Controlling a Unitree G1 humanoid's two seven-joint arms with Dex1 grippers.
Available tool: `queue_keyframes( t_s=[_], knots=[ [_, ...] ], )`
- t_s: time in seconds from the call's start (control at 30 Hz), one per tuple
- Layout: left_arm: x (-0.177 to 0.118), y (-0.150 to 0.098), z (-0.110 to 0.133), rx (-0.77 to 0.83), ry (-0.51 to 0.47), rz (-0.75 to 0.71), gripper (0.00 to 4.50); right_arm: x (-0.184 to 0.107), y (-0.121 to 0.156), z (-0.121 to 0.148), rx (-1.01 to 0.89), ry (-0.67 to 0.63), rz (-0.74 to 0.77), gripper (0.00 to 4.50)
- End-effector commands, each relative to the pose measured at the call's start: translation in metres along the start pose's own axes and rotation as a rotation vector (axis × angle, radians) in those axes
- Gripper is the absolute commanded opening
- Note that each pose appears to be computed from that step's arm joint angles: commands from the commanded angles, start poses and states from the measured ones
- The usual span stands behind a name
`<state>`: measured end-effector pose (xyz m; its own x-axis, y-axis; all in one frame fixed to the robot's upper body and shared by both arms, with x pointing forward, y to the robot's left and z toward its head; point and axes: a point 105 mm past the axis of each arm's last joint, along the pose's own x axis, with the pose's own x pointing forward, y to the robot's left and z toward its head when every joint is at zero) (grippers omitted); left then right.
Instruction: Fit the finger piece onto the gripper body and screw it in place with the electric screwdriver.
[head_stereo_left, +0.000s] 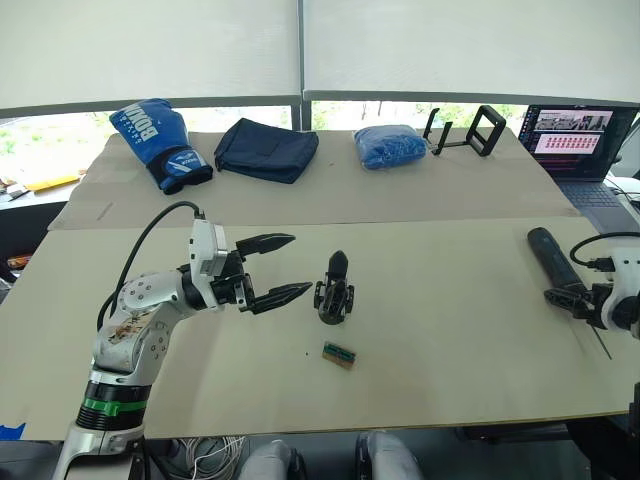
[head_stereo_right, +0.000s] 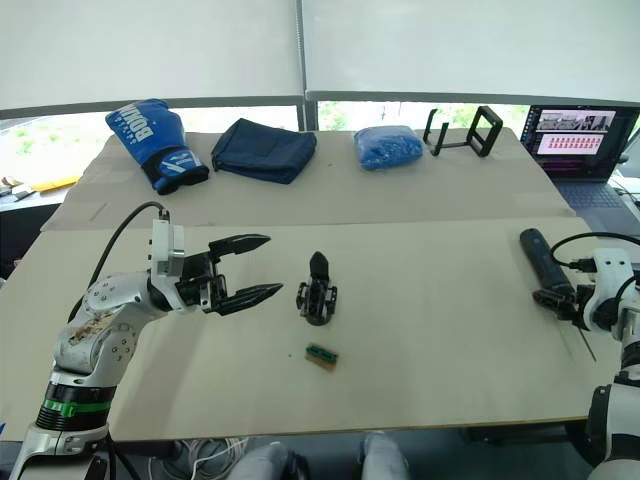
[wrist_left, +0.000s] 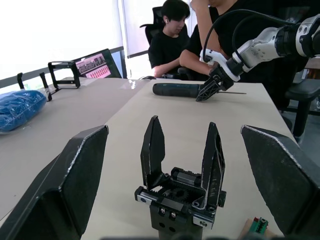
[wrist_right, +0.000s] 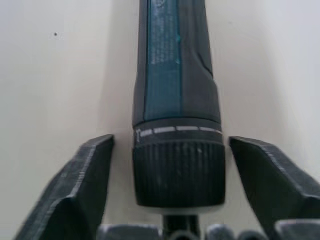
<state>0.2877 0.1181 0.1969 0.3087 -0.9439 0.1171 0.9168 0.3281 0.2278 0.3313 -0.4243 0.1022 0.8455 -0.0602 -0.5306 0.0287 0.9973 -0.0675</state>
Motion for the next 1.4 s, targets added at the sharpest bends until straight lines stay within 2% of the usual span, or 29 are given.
queue_keyframes(
  t_s=[0.03, 0.1, 0.3, 0.4, 0.53, 0.67, 0.8, 0.93, 1.1, 1.2, 1.4],
  knots=[
    [0.002, -0.002, 0.014, 0.043, -0.016, -0.025, 4.50, -0.001, -0.002, 0.012, 0.015, -0.059, -0.010, 2.60],
    [0.001, -0.001, 0.014, 0.046, -0.014, -0.025, 4.50, -0.001, -0.001, 0.014, 0.012, -0.079, -0.007, 1.96],
    [0.000, -0.003, 0.014, 0.048, -0.011, -0.025, 4.50, -0.004, -0.001, 0.020, -0.040, -0.142, 0.015, 1.91],
    [-0.003, -0.007, 0.013, 0.050, -0.007, -0.032, 4.50, -0.015, 0.007, 0.043, -0.094, -0.255, 0.095, 1.91],
    [-0.013, -0.009, 0.006, 0.046, 0.020, -0.033, 4.50, -0.046, 0.041, 0.068, -0.207, -0.327, 0.245, 1.91],
    [-0.020, -0.012, 0.001, 0.076, 0.053, -0.056, 4.50, -0.078, 0.084, 0.073, -0.282, -0.342, 0.318, 1.91],
    [-0.025, -0.018, -0.006, 0.065, 0.082, -0.078, 4.50, -0.110, 0.140, 0.058, -0.369, -0.313, 0.440, 1.91],
    [-0.031, -0.030, -0.019, 0.050, 0.122, -0.109, 4.50, -0.120, 0.169, 0.028, -0.535, -0.240, 0.481, 1.91],
    [-0.029, -0.040, -0.022, 0.056, 0.127, -0.144, 4.50, -0.119, 0.189, -0.009, -0.492, -0.165, 0.555, 1.91],
    [-0.029, -0.041, -0.026, 0.065, 0.132, -0.141, 4.50, -0.115, 0.197, -0.019, -0.417, -0.146, 0.567, 1.91],
    [-0.032, -0.040, -0.034, 0.050, 0.141, -0.123, 4.50, -0.099, 0.197, -0.037, -0.434, -0.105, 0.548, 1.91]
  ],
)
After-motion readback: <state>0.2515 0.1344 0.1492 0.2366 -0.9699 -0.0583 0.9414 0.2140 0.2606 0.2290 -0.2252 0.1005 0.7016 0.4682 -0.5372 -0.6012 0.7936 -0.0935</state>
